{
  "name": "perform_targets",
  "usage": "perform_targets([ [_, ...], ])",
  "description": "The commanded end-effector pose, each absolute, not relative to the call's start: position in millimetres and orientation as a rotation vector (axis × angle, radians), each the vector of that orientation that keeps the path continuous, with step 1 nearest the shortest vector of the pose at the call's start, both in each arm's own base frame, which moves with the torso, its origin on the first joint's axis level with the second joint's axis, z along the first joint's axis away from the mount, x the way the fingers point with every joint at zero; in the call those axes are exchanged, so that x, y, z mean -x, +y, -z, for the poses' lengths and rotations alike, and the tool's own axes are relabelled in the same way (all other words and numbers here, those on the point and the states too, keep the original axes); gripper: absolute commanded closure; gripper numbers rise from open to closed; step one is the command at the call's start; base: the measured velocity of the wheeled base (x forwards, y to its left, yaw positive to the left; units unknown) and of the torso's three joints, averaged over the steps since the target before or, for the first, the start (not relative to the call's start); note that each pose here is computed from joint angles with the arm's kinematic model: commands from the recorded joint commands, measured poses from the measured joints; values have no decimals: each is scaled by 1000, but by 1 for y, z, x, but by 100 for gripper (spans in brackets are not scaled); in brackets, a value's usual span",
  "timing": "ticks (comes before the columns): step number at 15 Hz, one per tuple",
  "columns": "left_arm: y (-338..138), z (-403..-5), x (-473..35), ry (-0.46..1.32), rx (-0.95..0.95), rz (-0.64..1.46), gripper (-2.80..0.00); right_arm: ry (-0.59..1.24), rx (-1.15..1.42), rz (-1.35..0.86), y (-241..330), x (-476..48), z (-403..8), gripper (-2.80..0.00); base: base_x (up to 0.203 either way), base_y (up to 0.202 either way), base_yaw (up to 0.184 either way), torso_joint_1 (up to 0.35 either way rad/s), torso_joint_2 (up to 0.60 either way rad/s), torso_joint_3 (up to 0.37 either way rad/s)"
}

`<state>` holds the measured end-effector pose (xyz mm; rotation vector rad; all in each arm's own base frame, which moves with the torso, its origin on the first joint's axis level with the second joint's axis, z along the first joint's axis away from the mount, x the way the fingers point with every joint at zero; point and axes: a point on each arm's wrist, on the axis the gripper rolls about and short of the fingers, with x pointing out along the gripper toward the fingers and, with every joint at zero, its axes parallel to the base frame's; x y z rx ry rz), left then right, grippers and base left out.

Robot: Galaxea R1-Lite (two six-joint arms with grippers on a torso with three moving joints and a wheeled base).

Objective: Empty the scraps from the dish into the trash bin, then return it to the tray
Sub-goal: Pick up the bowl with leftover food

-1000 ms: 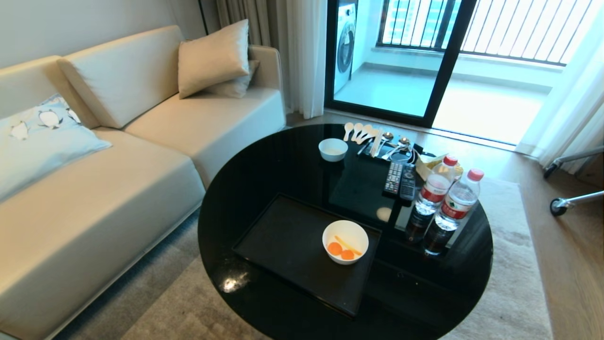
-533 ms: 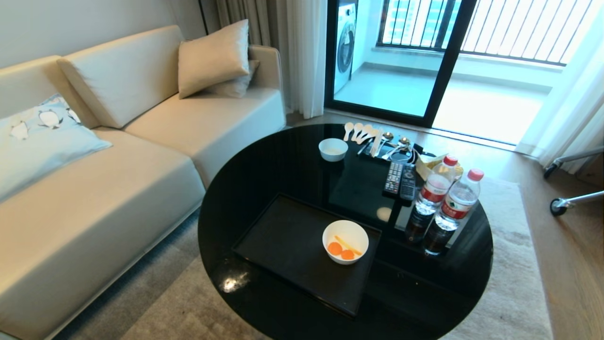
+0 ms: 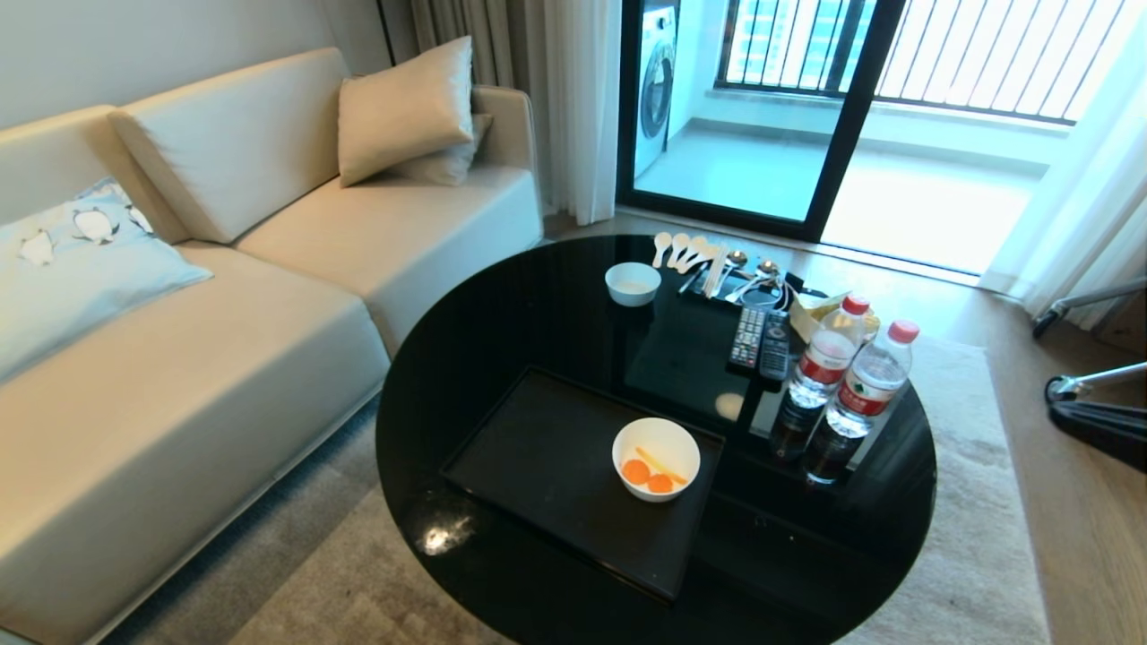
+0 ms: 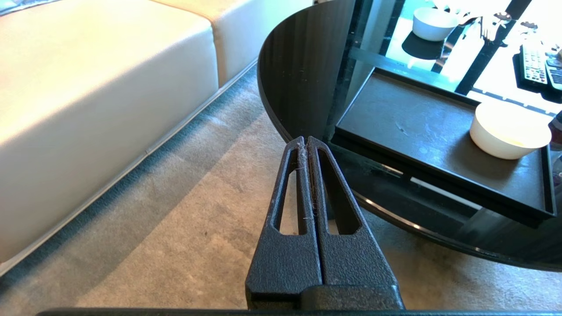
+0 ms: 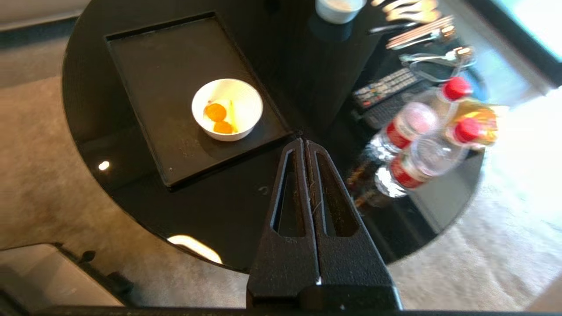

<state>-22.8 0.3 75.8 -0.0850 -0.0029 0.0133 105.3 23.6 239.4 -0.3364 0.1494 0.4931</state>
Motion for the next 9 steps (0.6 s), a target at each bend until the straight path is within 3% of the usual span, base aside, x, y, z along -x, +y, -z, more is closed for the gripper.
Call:
perform_targets([
  [1,0,-76,23,-4,86,-14,0,302,317,-579,44,-164,-227,0,0,0,0,0,0,0],
  [5,0,-76,23,-3,86,-14,0,416,207,-653,89,-223,-215,0,0,0,0,0,0,0],
  [9,0,-76,23,-4,86,-14,0,615,-47,-561,127,-261,-188,0,0,0,0,0,0,0],
])
